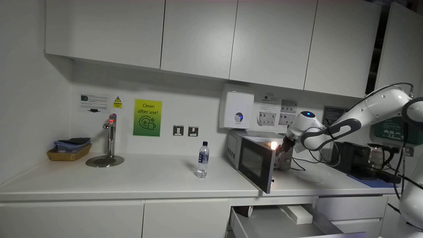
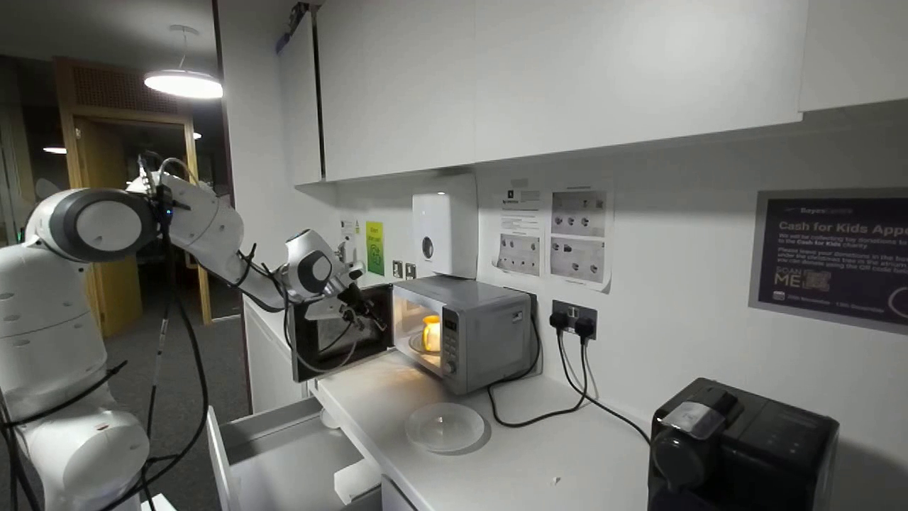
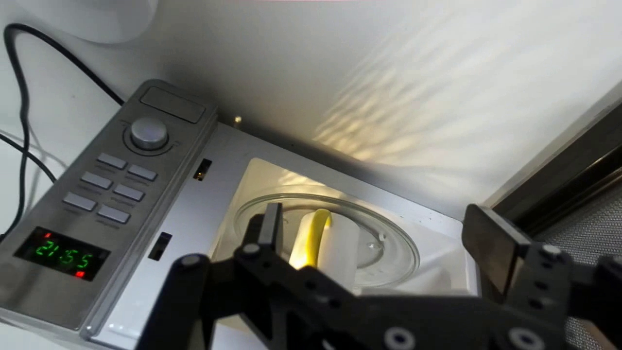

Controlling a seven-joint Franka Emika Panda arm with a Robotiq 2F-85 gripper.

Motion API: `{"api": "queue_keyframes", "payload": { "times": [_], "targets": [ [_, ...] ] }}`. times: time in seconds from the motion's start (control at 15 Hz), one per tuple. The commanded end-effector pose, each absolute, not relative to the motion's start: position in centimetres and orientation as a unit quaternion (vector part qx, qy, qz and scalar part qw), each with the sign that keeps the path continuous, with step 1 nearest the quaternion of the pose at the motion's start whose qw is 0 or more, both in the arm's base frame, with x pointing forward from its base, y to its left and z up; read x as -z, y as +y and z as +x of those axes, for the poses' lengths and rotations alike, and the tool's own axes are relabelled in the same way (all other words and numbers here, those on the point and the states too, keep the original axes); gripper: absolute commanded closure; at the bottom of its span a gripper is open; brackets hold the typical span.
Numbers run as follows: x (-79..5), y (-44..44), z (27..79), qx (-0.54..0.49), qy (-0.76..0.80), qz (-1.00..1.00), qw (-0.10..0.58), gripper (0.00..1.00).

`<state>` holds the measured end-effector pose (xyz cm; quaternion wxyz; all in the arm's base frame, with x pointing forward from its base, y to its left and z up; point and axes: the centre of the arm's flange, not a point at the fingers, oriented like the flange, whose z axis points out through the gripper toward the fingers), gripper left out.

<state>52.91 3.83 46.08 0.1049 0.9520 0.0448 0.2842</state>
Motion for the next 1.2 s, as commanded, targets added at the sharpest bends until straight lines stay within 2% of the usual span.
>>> {"api": "queue_keyframes", "payload": {
  "times": [0.0, 0.47, 1.13],
  "targets": [
    [-49.5, 2.4, 48.9, -0.288, 0.023, 0.95, 0.12, 0.0],
    [-55.6, 1.3, 48.0, -0.324, 0.015, 0.935, 0.143, 0.0],
    [-59.8, 5.9, 52.6, -0.336, 0.098, 0.931, 0.108, 0.0]
  ]
}}
